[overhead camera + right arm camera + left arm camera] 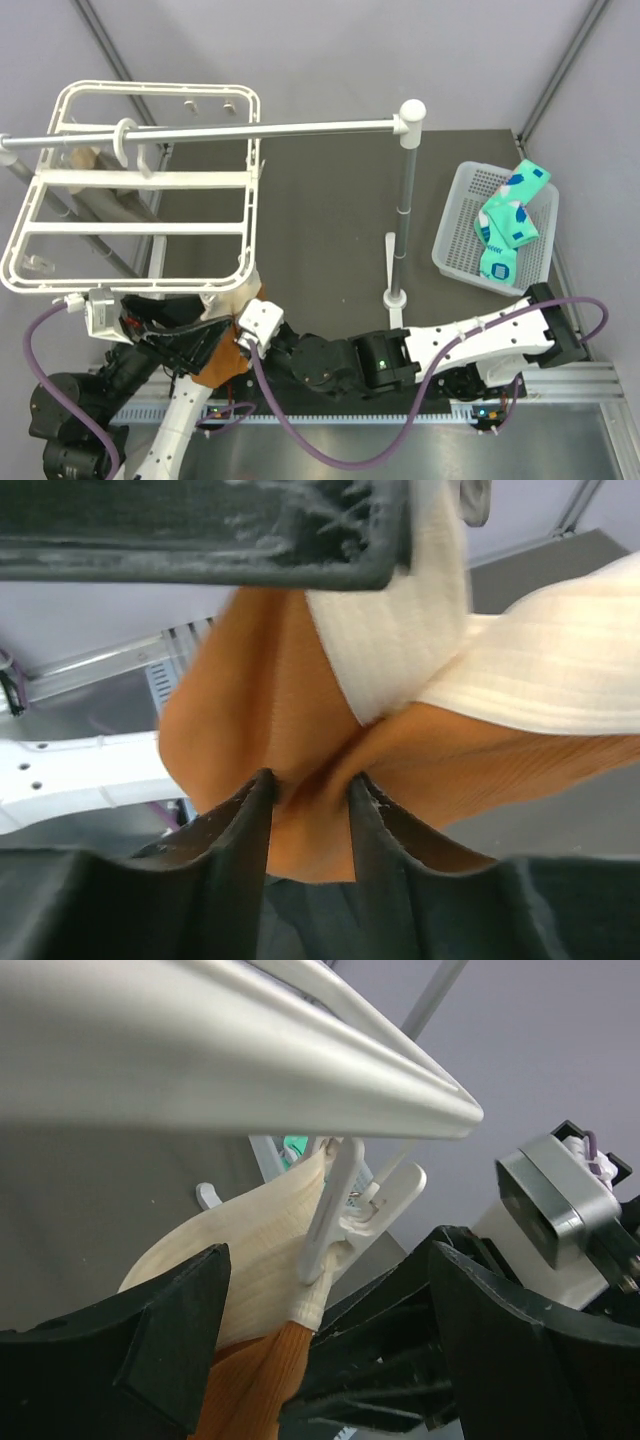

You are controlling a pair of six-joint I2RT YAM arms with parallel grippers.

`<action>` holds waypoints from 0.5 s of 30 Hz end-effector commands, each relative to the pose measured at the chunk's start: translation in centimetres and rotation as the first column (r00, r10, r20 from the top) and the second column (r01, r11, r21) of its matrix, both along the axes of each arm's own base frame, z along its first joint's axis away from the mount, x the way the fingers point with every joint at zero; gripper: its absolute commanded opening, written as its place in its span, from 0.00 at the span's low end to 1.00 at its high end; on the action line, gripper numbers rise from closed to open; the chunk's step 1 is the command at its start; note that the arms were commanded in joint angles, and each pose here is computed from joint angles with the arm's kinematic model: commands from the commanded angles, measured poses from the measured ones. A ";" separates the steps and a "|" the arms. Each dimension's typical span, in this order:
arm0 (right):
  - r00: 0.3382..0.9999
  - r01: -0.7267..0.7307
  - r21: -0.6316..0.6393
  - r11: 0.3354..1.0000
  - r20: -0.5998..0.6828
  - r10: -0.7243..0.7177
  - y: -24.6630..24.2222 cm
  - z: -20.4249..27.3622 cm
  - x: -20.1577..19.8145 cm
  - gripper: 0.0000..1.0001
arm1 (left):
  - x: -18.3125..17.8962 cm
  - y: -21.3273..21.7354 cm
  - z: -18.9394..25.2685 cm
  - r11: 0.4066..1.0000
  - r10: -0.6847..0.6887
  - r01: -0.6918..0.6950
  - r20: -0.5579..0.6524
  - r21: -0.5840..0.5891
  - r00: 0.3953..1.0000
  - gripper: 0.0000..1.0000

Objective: Clip the socks to the hanger
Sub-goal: Rotate the hanger.

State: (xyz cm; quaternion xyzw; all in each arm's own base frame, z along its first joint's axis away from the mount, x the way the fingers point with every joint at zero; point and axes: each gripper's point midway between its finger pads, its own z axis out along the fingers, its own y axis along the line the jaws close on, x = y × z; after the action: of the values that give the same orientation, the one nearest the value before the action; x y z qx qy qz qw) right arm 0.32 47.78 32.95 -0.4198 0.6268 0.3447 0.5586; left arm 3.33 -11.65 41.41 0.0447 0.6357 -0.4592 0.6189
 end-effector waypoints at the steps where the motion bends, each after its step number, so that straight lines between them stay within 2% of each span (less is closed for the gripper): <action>1: 0.992 0.107 0.147 0.983 -0.084 -0.095 -0.1 4.0 2.4 0.17 | -0.6 0.1 0.9 1.000 0.002 -0.002 0.029 0.002 1.000 0.84; 3: 0.983 0.168 0.153 0.974 -0.104 -0.153 -1.0 3.8 4.4 0.11 | -0.7 0.5 0.8 0.999 0.031 -0.031 0.026 0.007 0.999 0.85; 4: 0.979 0.184 0.157 0.970 -0.118 -0.166 -1.4 3.8 5.1 0.01 | -0.7 0.6 0.6 0.999 0.037 -0.037 0.017 0.012 0.999 0.86; 5: 0.972 0.213 0.149 0.966 -0.135 -0.194 -1.9 3.0 6.3 0.00 | -0.8 0.7 0.4 0.999 0.039 -0.039 0.018 0.016 0.999 0.87; 12: 0.948 0.306 0.177 0.935 -0.147 -0.282 -6.0 3.8 9.9 0.00 | -2.1 1.5 -0.8 0.996 0.077 -0.078 0.012 0.049 0.997 0.89; 15: 0.940 0.333 0.157 0.930 -0.127 -0.316 -7.7 3.6 10.9 0.00 | -3.6 2.2 -0.6 0.992 0.103 -0.106 0.050 0.062 0.993 0.89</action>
State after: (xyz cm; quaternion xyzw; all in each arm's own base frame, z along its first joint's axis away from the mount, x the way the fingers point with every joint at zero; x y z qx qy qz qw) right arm 10.00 42.29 34.11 -0.2796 0.6856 0.3149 0.5938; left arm 1.44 -10.38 40.51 0.0358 0.6501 -0.4279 0.6269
